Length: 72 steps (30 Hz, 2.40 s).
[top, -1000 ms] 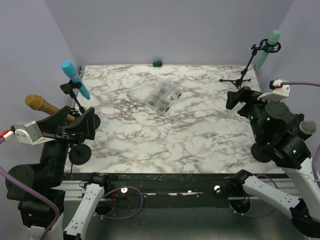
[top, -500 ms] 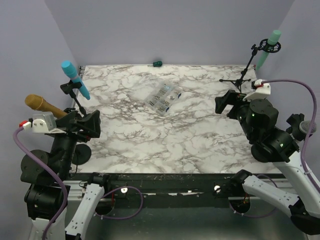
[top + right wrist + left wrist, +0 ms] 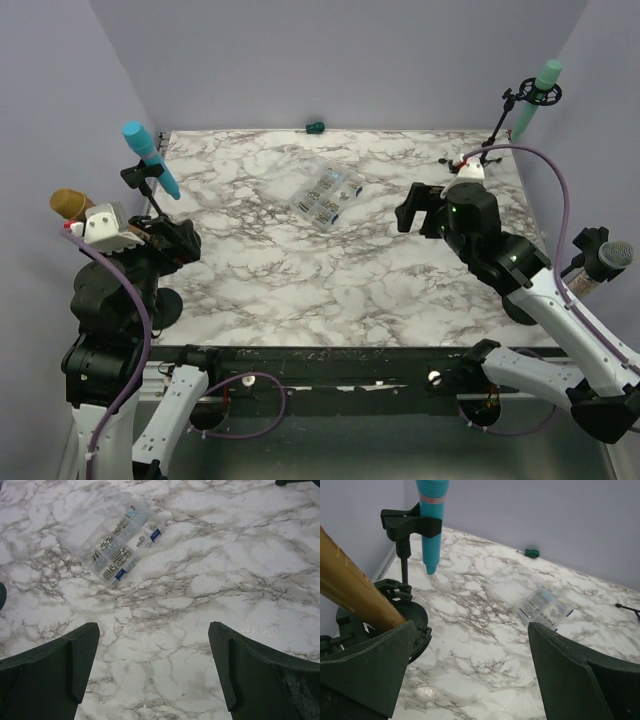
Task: Remove the microphone from the stand
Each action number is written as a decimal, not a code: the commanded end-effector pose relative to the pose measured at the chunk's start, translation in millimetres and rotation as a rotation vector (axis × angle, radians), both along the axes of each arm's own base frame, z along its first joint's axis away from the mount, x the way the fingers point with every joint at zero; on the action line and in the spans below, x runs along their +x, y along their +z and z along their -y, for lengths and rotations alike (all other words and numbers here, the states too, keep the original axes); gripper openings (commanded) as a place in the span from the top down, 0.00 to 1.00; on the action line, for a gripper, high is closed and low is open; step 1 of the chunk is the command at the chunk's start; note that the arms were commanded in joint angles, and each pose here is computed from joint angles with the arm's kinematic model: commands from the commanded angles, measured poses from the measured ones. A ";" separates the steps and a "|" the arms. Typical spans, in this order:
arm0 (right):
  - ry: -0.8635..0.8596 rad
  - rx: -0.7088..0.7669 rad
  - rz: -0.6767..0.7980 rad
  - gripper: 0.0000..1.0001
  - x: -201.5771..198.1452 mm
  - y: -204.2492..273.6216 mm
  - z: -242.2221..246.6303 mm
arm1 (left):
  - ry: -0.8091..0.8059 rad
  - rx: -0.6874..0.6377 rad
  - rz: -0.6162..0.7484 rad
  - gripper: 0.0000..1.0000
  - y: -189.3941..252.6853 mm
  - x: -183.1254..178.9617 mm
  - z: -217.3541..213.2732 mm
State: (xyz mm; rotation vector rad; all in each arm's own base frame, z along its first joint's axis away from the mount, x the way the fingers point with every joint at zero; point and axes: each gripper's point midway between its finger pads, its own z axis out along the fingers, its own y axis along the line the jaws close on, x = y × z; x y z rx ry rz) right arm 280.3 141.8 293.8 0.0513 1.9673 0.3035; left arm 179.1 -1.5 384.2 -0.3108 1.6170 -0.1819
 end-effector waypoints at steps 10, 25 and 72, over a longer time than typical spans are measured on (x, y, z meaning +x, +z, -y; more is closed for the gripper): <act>0.076 0.058 -0.173 0.00 12.4 -45.4 -44.1 | 0.357 0.043 -0.098 0.02 -2.5 10.2 -57.9; 0.336 0.116 -0.134 0.00 -10.3 -28.9 -75.9 | 0.579 -0.016 -0.113 0.01 -12.9 26.4 -86.9; 0.313 0.117 -0.167 0.00 -6.9 -33.5 -77.2 | 0.822 0.067 0.089 0.66 -15.4 26.5 -134.8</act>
